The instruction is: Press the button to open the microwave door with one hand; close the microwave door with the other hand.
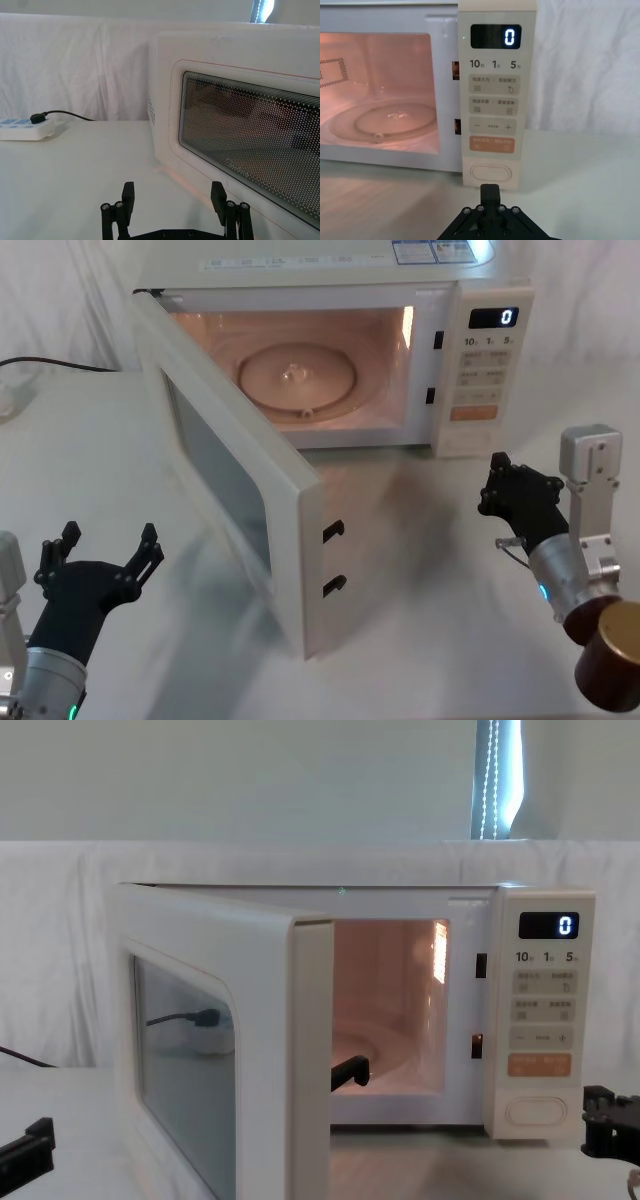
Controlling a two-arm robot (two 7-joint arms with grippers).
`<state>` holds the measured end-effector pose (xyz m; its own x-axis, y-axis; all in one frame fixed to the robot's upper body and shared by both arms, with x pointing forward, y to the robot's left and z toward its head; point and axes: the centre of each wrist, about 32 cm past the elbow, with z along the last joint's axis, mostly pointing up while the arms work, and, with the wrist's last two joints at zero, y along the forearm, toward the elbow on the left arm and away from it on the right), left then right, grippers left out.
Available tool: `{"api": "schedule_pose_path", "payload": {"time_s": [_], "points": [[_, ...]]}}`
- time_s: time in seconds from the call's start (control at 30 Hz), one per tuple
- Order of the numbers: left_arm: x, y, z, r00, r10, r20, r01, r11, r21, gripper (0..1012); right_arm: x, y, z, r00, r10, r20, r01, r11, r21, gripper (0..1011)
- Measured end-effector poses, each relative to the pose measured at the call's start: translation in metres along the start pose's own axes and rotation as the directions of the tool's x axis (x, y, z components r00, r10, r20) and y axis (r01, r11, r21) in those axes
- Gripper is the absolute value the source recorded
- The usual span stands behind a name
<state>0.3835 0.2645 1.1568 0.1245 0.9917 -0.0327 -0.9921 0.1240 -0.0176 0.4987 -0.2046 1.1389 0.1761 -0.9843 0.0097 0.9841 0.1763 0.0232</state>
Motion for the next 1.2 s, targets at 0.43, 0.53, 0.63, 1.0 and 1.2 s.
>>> {"api": "schedule_pose_path", "payload": {"time_s": [0.43,0.53,0.63,1.0,1.2], "points": [[0.0,0.0,0.0,1.0,0.0,0.0,0.0,1.0,0.0,1001,-0.0131,-0.018,-0.011,0.997,-0.071,-0.009,0.071,0.997,0.02,0],[0.0,0.0,0.0,1.0,0.0,0.0,0.0,1.0,0.0,1001,-0.0143,-0.019,-0.011,0.996,-0.083,-0.013,0.083,0.996,0.022,0],[0.0,0.0,0.0,1.0,0.0,0.0,0.0,1.0,0.0,1001,-0.0153,-0.02,-0.011,0.996,-0.092,-0.018,0.092,0.995,0.025,0],[0.0,0.0,0.0,1.0,0.0,0.0,0.0,1.0,0.0,1001,-0.0163,-0.02,-0.012,0.993,-0.113,-0.028,0.114,0.993,0.032,0],[0.0,0.0,0.0,1.0,0.0,0.0,0.0,1.0,0.0,1001,-0.0155,-0.02,-0.012,0.993,-0.113,-0.027,0.114,0.993,0.036,0]]}}
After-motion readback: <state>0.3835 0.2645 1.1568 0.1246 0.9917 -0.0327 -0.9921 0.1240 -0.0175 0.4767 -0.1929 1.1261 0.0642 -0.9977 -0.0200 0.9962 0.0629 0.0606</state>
